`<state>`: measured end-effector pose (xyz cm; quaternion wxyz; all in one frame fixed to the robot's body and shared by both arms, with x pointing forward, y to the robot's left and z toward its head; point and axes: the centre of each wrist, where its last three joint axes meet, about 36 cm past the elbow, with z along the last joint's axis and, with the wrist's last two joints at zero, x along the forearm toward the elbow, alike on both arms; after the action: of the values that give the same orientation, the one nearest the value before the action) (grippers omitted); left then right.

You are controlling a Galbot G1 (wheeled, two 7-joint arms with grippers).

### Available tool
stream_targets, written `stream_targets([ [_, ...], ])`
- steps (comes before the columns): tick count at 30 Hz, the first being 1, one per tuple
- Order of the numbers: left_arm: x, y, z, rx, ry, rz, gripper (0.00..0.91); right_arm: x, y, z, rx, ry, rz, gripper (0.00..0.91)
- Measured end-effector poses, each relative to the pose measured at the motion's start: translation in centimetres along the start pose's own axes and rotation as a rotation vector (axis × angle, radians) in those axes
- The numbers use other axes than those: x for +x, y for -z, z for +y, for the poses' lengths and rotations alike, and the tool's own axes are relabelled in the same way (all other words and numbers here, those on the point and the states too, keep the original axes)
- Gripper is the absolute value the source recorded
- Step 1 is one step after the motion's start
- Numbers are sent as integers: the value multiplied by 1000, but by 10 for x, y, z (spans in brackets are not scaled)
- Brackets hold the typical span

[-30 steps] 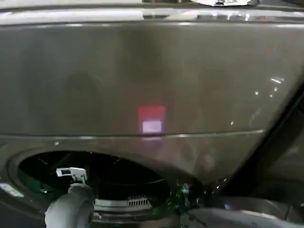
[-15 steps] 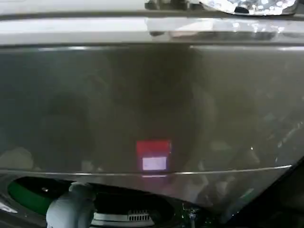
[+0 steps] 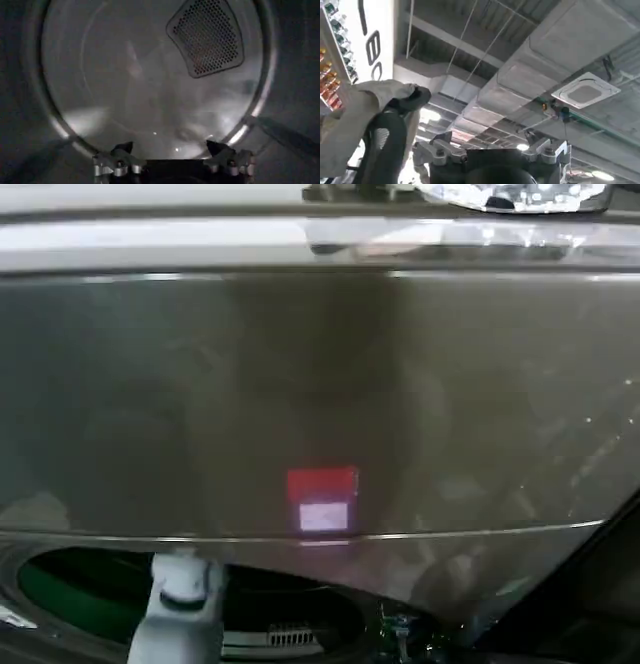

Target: Grasp the clothes from the dryer.

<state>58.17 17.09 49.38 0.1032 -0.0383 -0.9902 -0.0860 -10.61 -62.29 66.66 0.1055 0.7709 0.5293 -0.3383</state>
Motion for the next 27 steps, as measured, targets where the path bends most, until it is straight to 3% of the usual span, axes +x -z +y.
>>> stream_targets([
  [19, -95, -8, 2, -134, -10, 88, 907, -1, -3, 5, -1, 8, 5, 907],
  [27, -110, -16, 9, -342, -74, 126, 907, 0, -7, 8, 4, 9, 14, 907],
])
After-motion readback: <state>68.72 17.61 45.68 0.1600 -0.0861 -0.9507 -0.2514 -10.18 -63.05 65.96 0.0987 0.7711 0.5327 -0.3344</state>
